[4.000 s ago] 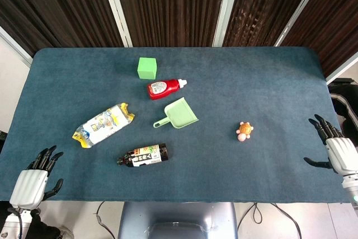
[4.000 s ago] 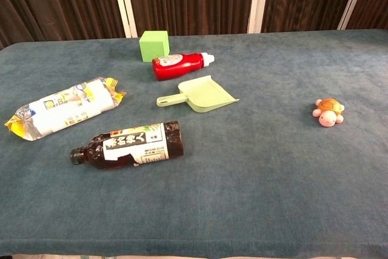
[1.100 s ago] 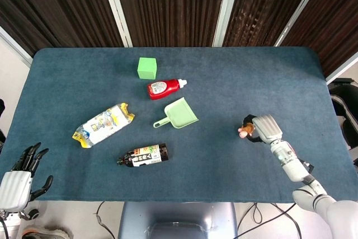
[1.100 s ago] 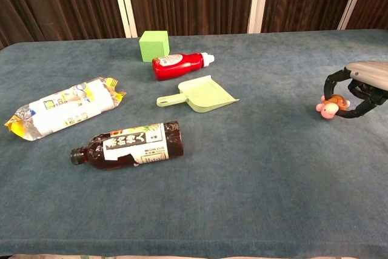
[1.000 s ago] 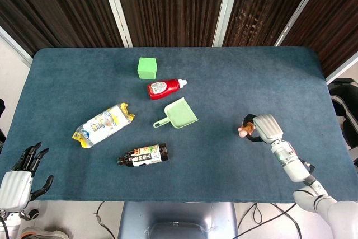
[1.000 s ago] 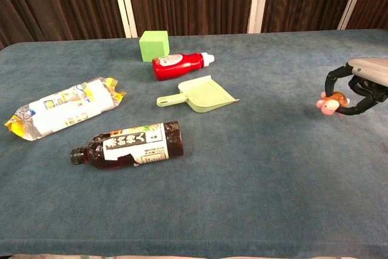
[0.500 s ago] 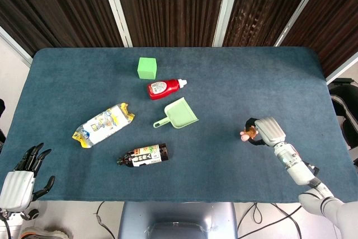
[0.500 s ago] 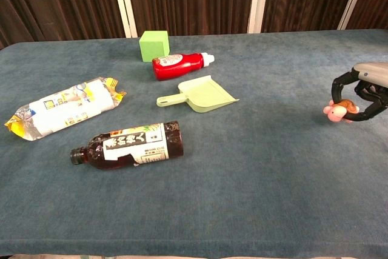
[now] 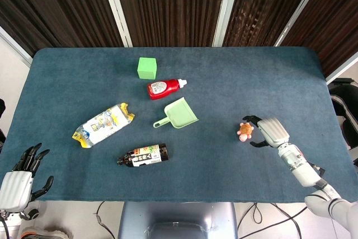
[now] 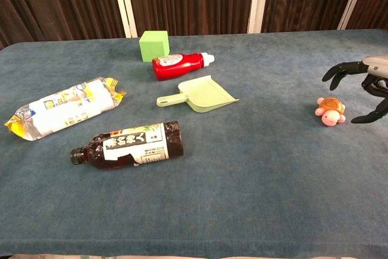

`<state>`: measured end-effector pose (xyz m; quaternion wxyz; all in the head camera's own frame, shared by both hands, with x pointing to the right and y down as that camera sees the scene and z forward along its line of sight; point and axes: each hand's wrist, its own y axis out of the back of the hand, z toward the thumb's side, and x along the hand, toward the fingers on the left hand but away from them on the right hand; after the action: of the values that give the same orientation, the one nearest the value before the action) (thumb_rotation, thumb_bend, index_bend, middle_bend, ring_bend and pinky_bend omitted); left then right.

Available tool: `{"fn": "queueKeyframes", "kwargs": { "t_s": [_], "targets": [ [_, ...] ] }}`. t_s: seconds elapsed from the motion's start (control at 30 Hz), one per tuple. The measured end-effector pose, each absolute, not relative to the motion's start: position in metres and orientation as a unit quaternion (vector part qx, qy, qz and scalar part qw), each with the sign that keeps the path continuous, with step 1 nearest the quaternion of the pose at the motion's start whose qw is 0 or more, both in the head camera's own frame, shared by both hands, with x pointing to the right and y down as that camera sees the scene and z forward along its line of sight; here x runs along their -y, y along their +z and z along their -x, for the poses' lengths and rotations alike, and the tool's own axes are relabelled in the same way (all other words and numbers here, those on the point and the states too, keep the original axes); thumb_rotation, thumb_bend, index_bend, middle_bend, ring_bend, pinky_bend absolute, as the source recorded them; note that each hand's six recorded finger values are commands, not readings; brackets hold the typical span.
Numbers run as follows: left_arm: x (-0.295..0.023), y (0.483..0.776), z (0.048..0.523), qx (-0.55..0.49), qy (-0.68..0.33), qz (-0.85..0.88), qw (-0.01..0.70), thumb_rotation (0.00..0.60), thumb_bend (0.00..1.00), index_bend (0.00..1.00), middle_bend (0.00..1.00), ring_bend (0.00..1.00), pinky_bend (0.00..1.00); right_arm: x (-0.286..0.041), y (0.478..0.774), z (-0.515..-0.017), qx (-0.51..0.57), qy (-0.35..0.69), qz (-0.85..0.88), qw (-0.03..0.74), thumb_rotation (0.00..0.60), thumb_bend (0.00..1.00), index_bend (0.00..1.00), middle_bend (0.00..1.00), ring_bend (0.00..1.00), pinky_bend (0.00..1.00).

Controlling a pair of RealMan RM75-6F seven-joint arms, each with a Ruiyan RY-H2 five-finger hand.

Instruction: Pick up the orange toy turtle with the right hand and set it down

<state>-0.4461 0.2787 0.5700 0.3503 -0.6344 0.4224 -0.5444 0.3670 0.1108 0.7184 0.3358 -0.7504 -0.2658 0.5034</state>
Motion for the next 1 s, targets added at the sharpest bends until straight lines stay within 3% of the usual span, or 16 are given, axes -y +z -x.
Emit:
{"fn": "queueKeyframes", "kwargs": {
  "t_s": [0.1,0.33,0.63,0.83,0.9,1.0],
  "targets": [
    [-0.279,0.570,0.445,-0.420,-0.544,0.635,0.352,0.600,0.35,0.17,0.05,0.07,0.33,-0.110,0.717,-0.371,0.265,0.510,0.747,0.335,0.600,0.12,0.26,0.34,0.92,0.90],
    [-0.280,0.571,0.445,-0.419,-0.545,0.635,0.351,0.600,0.35,0.17,0.05,0.07,0.33,-0.106,0.720,-0.376,0.272,0.526,0.738,0.324,0.600,0.11,0.25,0.32,0.92,0.90],
    [-0.280,0.571,0.445,-0.421,-0.546,0.634,0.351,0.600,0.34,0.17,0.05,0.07,0.33,-0.100,0.737,-0.373,0.277,0.536,0.733,0.314,0.600,0.11,0.39,0.32,0.92,0.90],
    [-0.280,0.572,0.446,-0.422,-0.546,0.634,0.350,0.600,0.35,0.17,0.05,0.07,0.33,-0.103,0.747,-0.367,0.283,0.528,0.744,0.296,0.600,0.12,0.50,0.40,0.94,0.92],
    [-0.280,0.571,0.447,-0.422,-0.546,0.634,0.349,0.600,0.35,0.17,0.05,0.07,0.33,-0.104,0.749,-0.365,0.284,0.524,0.746,0.297,0.600,0.20,0.55,0.43,0.94,0.92],
    [-0.280,0.571,0.447,-0.424,-0.545,0.634,0.349,0.600,0.35,0.17,0.05,0.07,0.33,-0.104,0.750,-0.365,0.286,0.521,0.747,0.298,0.600,0.41,0.61,0.48,0.95,0.93]
  ]
}}
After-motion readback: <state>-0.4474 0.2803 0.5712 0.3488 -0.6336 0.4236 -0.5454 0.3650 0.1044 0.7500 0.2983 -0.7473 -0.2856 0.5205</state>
